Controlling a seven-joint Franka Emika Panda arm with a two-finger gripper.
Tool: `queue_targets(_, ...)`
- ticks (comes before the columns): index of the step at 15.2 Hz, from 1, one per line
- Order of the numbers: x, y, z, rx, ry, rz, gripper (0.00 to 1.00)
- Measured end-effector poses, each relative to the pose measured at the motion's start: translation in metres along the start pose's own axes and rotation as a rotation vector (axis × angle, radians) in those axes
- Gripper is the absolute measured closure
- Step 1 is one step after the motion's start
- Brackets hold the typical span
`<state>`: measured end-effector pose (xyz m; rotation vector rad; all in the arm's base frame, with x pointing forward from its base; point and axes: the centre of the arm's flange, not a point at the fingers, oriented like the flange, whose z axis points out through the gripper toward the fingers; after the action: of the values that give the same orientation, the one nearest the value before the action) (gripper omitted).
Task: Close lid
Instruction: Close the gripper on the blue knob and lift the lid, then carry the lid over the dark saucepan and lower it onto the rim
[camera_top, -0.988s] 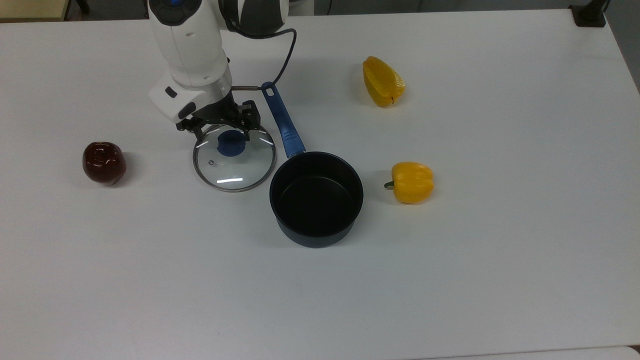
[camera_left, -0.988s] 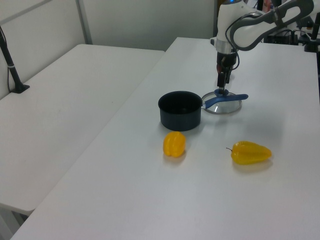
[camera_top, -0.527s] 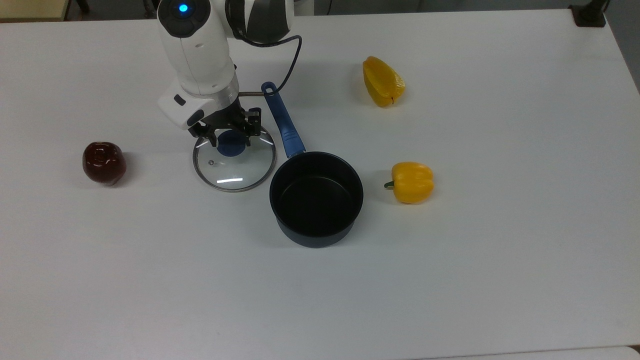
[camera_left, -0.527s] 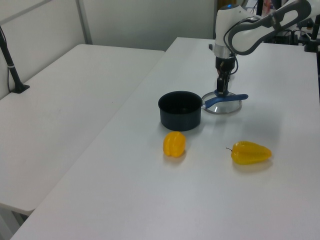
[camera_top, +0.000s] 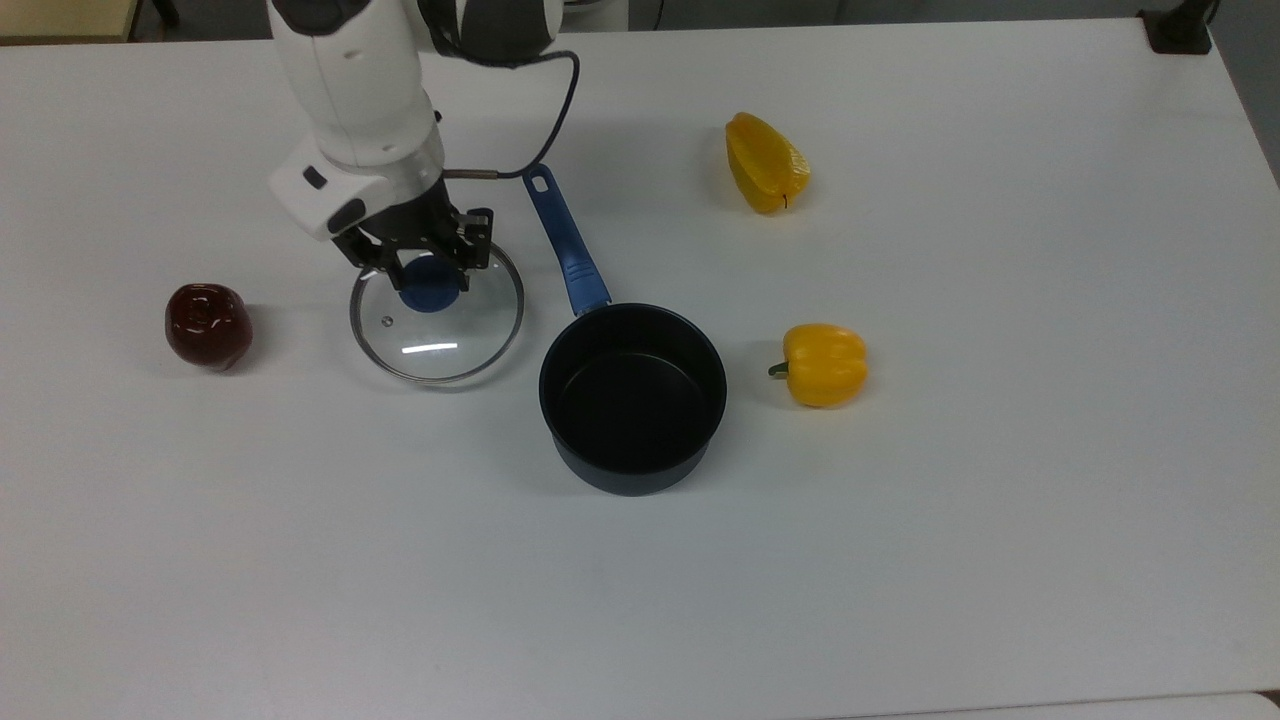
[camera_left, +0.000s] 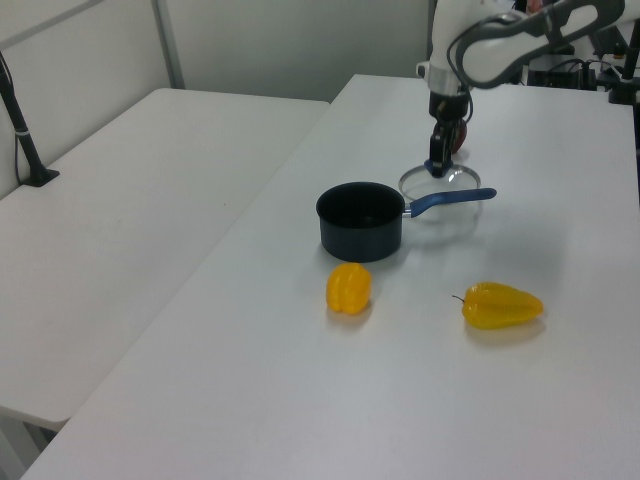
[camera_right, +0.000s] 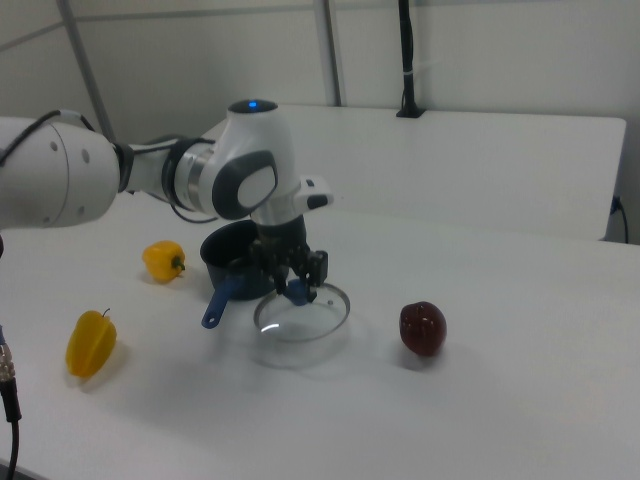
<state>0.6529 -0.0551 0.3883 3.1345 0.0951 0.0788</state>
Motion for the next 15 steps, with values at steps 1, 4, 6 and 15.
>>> queue_targets(1,0.006,0.002,-0.021,-0.002,0.005,0.002,0.39)
queue_targets(4,0.020,0.000,-0.075,-0.009,0.048,-0.003,0.39)
queue_targets(6,0.029,-0.021,-0.100,-0.012,0.085,-0.036,0.39)
queue_targets(15,0.051,-0.165,-0.104,-0.013,0.196,-0.325,0.39)
